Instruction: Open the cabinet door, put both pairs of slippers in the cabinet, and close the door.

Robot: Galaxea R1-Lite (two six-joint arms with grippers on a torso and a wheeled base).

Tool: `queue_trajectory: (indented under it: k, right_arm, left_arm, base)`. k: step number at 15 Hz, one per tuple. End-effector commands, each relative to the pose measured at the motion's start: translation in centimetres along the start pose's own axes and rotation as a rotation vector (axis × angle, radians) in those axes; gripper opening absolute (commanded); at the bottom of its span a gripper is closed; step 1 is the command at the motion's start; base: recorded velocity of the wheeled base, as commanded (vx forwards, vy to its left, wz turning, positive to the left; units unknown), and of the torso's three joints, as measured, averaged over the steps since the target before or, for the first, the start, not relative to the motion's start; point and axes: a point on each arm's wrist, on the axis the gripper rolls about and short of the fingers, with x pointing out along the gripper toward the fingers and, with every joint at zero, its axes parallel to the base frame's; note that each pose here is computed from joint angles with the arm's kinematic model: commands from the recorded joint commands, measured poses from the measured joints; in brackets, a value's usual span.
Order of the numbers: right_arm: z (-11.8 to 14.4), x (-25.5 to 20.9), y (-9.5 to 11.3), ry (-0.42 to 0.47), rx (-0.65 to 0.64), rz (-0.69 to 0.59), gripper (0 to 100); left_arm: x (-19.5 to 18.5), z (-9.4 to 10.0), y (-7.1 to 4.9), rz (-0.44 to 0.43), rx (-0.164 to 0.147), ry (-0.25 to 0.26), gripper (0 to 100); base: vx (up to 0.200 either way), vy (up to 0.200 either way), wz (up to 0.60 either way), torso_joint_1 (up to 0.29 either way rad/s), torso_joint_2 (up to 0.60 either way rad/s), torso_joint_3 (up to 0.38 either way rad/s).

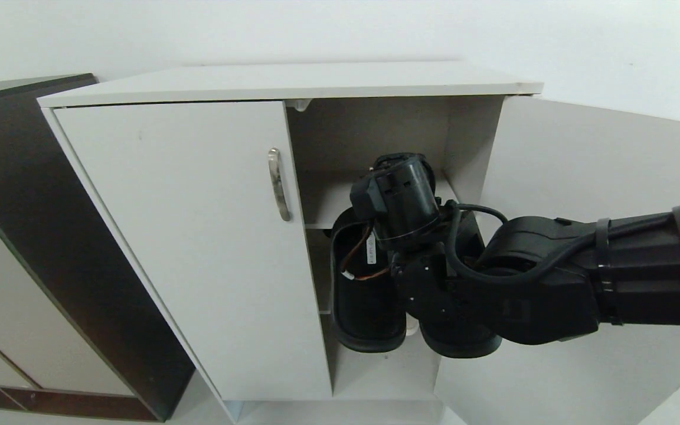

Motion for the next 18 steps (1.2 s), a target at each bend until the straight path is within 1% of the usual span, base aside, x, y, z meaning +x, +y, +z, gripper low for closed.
queue_trajectory:
  k: [1, 5, 12, 15, 18]
  right_arm:
    - [0.0, 0.2, -0.1, 0.001, 0.002, -0.006, 0]
    - [0.0, 0.5, -0.3, 0.002, 0.001, -0.013, 0]
    - [-0.2, 0.9, -0.4, 0.006, -0.001, -0.023, 0]
    - [-0.1, 2.0, -0.6, 0.005, -0.005, -0.045, 0]
    - [0.7, 3.0, -0.6, -0.012, 0.007, -0.058, 0]
  left_arm:
    - [0.0, 0.0, 0.0, -0.001, 0.0, 0.002, 0]
    - [0.0, 0.0, 0.0, -0.001, 0.0, 0.0, 0]
    - [0.0, 0.0, 0.0, -0.001, 0.0, 0.002, 0]
    - [0.0, 0.0, 0.0, -0.001, -0.002, 0.002, 0]
    - [0.0, 0.0, 0.0, -0.001, -0.002, 0.0, 0]
  base:
    - [0.2, 0.0, 0.0, 0.002, 0.0, 0.002]
    - [0.2, 0.0, 0.0, 0.001, 0.0, 0.001]
    - [0.0, 0.0, 0.0, 0.0, 0.0, 0.0]
    - [0.0, 0.0, 0.0, 0.0, 0.0, 0.0]
    - [0.0, 0.0, 0.0, 0.0, 0.0, 0.0]
